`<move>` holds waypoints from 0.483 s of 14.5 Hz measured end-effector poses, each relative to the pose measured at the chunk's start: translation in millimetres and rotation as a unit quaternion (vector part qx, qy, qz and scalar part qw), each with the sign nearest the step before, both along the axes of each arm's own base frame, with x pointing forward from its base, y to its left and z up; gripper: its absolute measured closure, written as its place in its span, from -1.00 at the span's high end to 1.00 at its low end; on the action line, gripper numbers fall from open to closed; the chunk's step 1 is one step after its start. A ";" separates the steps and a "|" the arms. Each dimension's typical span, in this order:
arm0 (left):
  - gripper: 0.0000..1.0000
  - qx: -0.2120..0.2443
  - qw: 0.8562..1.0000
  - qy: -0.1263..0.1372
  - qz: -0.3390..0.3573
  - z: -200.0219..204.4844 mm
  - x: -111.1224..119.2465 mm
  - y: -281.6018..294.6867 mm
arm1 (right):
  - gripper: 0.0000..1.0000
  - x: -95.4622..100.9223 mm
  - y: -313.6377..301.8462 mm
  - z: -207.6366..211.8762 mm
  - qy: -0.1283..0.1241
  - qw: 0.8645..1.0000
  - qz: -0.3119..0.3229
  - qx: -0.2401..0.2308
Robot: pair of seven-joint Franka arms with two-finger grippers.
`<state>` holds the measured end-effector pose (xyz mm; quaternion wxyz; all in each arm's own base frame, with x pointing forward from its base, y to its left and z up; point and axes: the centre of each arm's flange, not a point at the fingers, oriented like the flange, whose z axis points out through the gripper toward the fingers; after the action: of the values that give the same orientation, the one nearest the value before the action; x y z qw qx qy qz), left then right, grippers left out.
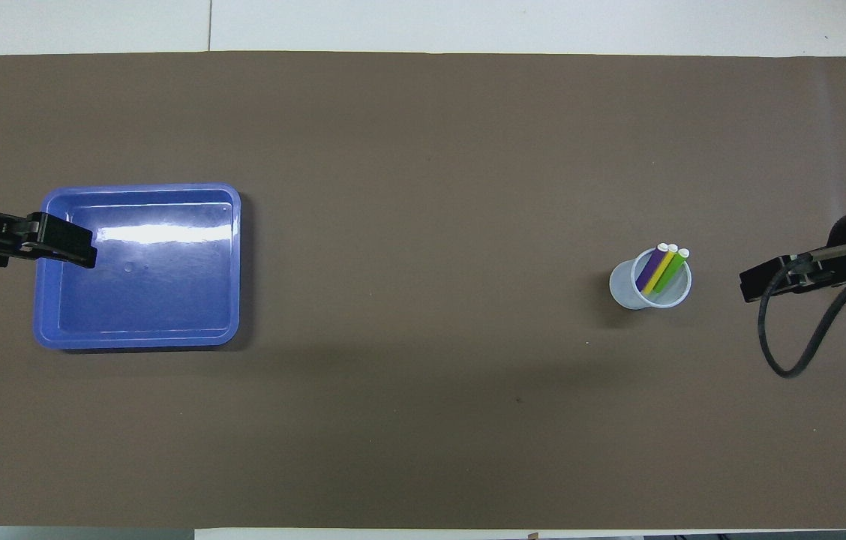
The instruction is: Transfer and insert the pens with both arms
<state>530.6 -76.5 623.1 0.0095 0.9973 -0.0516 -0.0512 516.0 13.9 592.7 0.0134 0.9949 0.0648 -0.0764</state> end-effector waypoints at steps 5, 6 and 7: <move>1.00 0.000 1.000 0.000 0.000 0.0 0.0 0.0 | 1.00 1.9 -2.1 1.4 -0.006 1.000 -0.022 -0.003; 1.00 0.000 1.000 0.000 0.000 0.0 0.0 0.0 | 1.00 3.0 -2.2 1.6 -0.006 1.000 -0.022 -0.003; 1.00 0.000 1.000 0.000 0.000 0.0 0.0 0.0 | 1.00 4.7 -2.3 2.1 -0.007 1.000 -0.022 -0.003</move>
<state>530.6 -76.5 623.1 0.0095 0.9973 -0.0515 -0.0512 520.7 11.6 594.8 0.0151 0.9965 0.0424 -0.0700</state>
